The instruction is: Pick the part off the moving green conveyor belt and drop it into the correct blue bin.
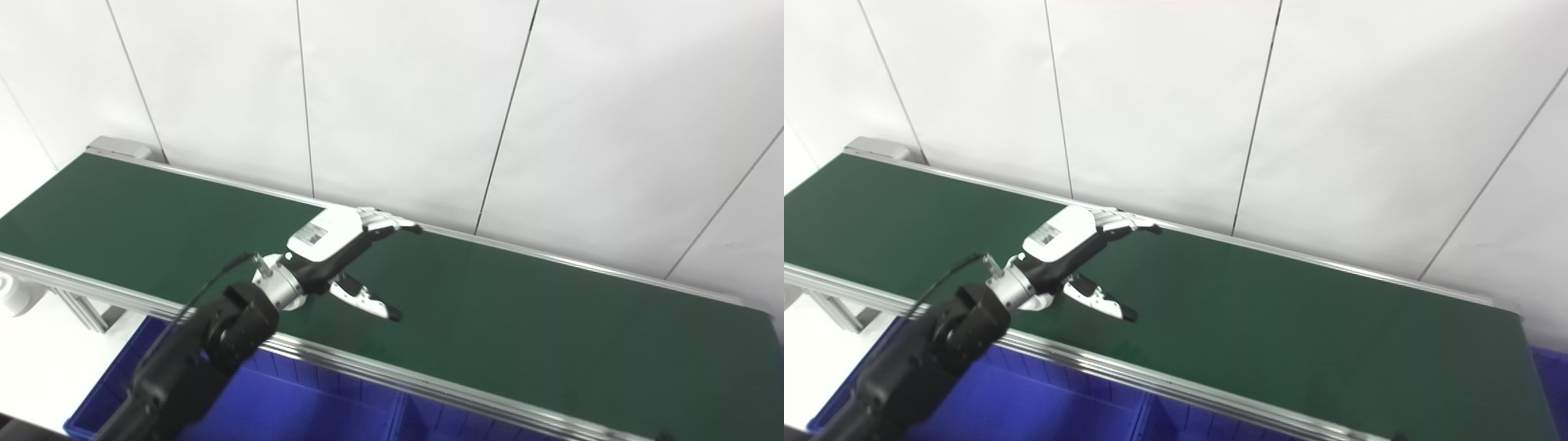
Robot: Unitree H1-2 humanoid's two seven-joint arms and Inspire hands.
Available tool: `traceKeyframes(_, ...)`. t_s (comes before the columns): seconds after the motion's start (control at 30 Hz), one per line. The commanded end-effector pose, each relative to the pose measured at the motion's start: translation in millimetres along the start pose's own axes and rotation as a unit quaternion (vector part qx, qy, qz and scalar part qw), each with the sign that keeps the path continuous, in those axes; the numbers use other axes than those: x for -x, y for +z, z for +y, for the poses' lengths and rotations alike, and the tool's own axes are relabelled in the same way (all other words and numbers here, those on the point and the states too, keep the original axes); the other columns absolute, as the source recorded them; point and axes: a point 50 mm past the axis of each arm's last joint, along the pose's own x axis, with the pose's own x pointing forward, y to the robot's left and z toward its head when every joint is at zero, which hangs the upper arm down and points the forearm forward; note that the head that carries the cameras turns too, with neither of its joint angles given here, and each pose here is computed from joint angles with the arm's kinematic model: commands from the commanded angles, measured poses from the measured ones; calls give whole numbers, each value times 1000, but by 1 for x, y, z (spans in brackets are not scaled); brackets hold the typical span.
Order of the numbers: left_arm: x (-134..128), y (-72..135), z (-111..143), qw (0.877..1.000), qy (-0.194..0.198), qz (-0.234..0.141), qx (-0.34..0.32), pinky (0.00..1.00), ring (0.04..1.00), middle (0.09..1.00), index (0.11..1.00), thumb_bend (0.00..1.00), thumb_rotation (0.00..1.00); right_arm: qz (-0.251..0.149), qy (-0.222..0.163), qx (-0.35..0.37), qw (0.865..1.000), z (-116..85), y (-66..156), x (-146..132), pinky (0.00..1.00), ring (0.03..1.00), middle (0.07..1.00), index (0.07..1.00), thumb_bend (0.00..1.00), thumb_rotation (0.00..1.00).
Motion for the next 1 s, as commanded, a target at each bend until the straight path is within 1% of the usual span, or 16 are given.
traceKeyframes(0.0,-16,-9,16,999,9,-15,-33,843,844,830,811,941,434,-39,1,4,999,-2,11,-6,1000,969,1000,1000,528,1000)
traceKeyframes(0.13,-26,-33,8,999,-20,2,-46,839,840,833,797,961,414,-40,-3,9,999,0,13,-5,1000,960,1000,1000,587,1000)
traceKeyframes(0.23,-31,-52,-1,997,-59,18,-54,849,852,852,810,949,442,-42,-2,6,999,1,14,-4,1000,960,1000,1000,596,1000)
traceKeyframes(0.33,-30,-63,-8,995,-85,23,-53,831,838,844,803,929,418,-41,-4,3,999,2,15,-3,997,959,1000,1000,620,1000)
traceKeyframes(0.4,-27,-68,-12,993,-108,33,-46,869,861,861,813,907,412,-42,-7,4,999,3,16,-2,992,955,1000,1000,632,1000)
traceKeyframes(0.47,-24,-73,-15,990,-128,40,-44,883,869,866,815,901,402,-42,-6,3,999,4,17,-2,988,956,1000,1000,633,1000)
traceKeyframes(0.5,-22,-74,-16,989,-137,43,-43,882,872,869,815,895,382,-41,-6,2,999,4,18,-2,990,959,1000,1000,640,1000)
traceKeyframes(0.57,-19,-77,-17,987,-148,48,-47,880,872,869,815,894,374,-41,-5,1,999,4,19,-2,991,961,1000,1000,642,1000)
traceKeyframes(0.67,-13,-81,-20,984,-158,53,-59,844,860,855,797,910,396,-43,-5,3,999,5,19,-2,990,962,1000,1000,645,1000)
traceKeyframes(0.7,-12,-82,-19,982,-169,59,-59,839,860,854,796,908,405,-41,-4,5,999,4,19,-1,989,962,1000,1000,642,1000)
traceKeyframes(0.77,-11,-84,-16,979,-186,63,-59,862,879,866,805,899,425,-38,-4,8,999,4,20,-1,981,962,1000,1000,649,1000)
traceKeyframes(0.8,-11,-84,-15,978,-191,62,-60,850,872,856,797,912,453,-36,-5,9,999,4,21,0,973,956,1000,1000,644,1000)
traceKeyframes(0.83,-10,-85,-13,977,-193,59,-65,835,862,846,790,924,452,-36,-6,9,999,4,21,0,970,948,1000,1000,645,1000)
traceKeyframes(0.97,-10,-85,-6,976,-197,57,-75,826,860,841,787,937,452,-38,-8,5,999,4,21,0,973,943,1000,999,645,1000)
